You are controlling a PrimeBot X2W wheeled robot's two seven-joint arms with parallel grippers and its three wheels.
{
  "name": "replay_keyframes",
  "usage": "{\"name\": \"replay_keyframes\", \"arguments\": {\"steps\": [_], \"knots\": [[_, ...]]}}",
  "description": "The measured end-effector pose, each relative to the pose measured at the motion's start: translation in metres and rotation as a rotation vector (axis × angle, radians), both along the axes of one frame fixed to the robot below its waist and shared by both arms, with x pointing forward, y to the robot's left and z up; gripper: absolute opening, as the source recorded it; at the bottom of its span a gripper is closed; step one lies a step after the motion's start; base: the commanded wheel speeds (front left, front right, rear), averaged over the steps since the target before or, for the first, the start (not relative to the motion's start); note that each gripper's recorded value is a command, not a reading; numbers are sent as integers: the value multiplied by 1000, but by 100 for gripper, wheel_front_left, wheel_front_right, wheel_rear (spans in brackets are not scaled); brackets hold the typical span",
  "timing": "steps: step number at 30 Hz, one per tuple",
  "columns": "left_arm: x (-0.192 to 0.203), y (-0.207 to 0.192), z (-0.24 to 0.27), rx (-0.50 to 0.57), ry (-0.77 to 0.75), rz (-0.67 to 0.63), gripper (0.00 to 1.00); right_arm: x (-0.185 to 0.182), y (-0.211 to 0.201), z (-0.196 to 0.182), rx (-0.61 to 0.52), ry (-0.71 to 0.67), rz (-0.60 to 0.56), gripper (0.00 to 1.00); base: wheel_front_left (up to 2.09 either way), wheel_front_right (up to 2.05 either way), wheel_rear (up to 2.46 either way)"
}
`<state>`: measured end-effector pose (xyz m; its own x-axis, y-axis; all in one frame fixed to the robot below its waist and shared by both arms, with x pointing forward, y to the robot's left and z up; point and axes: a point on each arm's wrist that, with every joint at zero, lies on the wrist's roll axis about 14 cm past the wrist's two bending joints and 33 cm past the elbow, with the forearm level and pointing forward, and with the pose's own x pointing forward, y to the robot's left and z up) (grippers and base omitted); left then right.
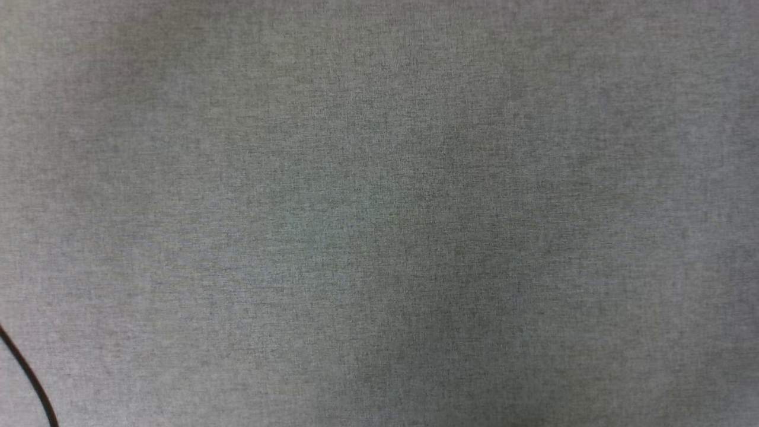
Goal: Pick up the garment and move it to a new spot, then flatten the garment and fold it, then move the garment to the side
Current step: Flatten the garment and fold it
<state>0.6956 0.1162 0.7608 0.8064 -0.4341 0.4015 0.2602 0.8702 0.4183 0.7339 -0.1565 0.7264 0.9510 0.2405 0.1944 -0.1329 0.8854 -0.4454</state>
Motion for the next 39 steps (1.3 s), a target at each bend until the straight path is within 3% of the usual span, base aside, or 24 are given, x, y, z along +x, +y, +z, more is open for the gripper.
{"name": "replay_keyframes", "arguments": {"steps": [4, 13, 20, 39], "knots": [[5, 2, -43, 3, 78, 3, 0, 6, 9, -58, -8, 102, 22, 0, 0, 0, 0], [-18, -12, -140, -3, 260, -1, 0, -14, 24, -146, 52, 268, 87, 0, 0, 0, 0], [-55, 32, -193, -23, 434, 39, 0, -62, 20, -211, 96, 417, 123, 0, 0, 0, 0], [-238, 56, -316, -139, 823, 100, 0, -235, -17, -278, 145, 707, 135, 0, 0, 0, 0]]}}
